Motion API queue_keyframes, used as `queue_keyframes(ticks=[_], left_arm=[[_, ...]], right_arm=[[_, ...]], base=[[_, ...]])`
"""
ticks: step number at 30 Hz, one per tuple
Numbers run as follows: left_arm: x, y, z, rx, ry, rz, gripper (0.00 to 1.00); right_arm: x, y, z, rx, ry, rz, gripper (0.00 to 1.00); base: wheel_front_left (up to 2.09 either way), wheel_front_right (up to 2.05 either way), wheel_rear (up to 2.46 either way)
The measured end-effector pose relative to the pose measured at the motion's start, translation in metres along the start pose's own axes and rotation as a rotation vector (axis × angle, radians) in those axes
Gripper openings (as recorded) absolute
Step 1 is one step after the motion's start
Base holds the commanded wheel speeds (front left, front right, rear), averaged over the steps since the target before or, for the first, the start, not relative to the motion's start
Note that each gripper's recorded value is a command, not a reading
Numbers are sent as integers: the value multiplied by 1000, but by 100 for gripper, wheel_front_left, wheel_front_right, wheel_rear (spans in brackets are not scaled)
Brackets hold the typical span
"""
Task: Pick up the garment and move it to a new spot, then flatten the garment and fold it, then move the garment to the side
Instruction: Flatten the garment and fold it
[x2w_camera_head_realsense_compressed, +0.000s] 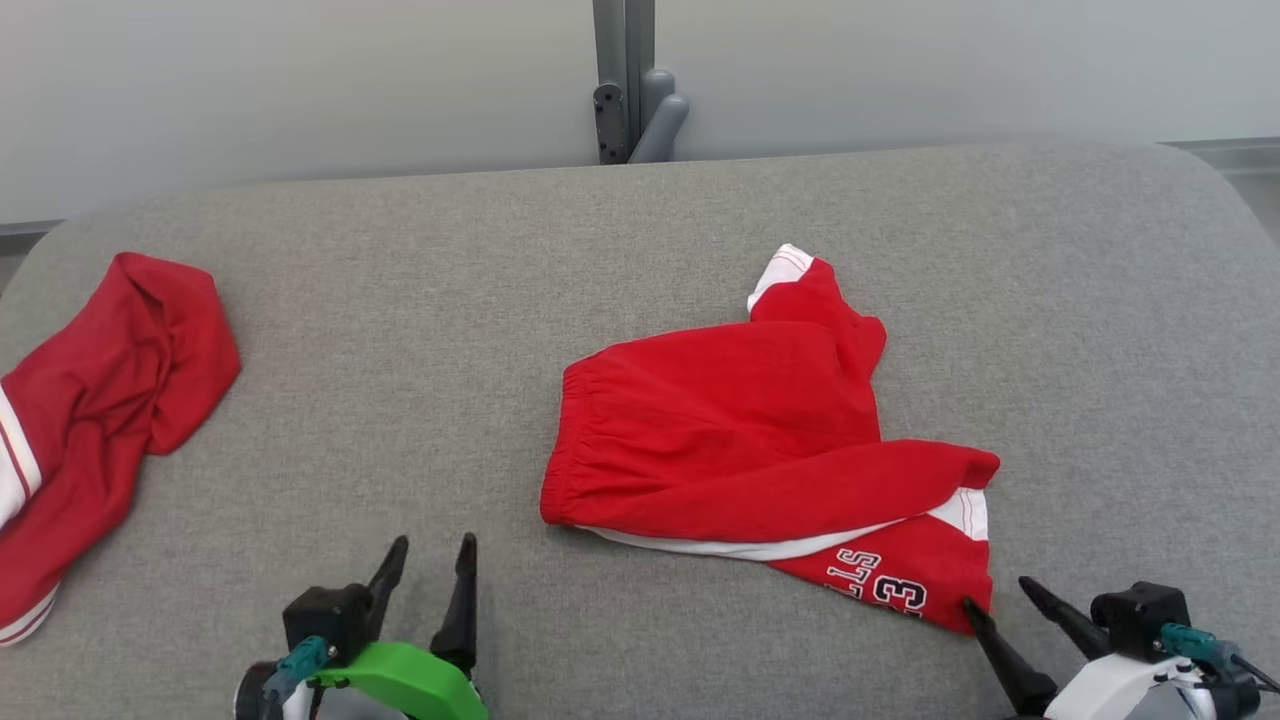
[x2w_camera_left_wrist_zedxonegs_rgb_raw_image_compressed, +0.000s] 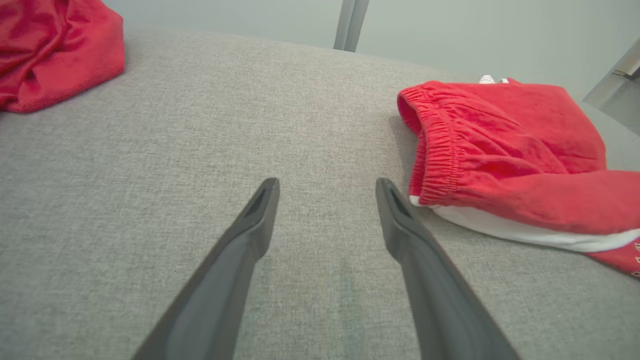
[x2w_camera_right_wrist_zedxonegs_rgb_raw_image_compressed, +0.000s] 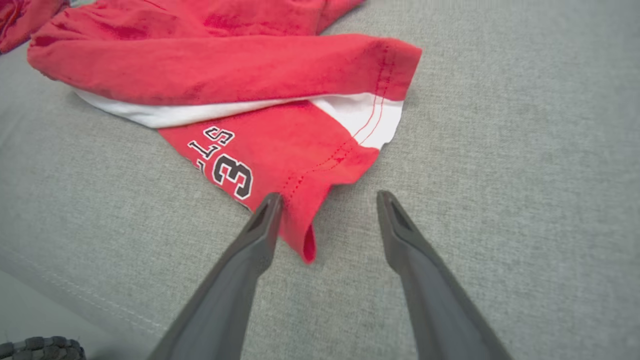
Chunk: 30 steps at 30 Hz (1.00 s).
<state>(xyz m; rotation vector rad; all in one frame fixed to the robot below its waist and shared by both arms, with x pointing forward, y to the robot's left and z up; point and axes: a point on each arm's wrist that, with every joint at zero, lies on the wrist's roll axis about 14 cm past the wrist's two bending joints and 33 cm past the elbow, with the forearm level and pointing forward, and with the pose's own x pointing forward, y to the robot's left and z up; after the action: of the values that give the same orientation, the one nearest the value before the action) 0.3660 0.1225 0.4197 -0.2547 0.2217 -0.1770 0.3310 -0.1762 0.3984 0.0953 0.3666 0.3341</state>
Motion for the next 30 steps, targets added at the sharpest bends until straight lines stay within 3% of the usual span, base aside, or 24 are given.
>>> queue_keyframes(ticks=[8,25,28,29,30], left_arm=[[26,-63,4,-90,9,-189,100],[48,-77,-23,-185,156,-271,100],[53,-77,-16,-191,145,-276,10],[53,-78,-15,-194,141,-277,0],[53,-79,-16,-195,147,-282,0]], right_arm=[[6,0,6,9,-39,-34,100],[18,5,10,34,-62,-42,100],[20,7,12,34,-67,-35,100],[21,7,12,34,-67,-34,100],[21,8,13,34,-68,-33,100]], base=[[0,0,0],[0,0,0],[0,0,0],[0,0,0],[0,0,0]])
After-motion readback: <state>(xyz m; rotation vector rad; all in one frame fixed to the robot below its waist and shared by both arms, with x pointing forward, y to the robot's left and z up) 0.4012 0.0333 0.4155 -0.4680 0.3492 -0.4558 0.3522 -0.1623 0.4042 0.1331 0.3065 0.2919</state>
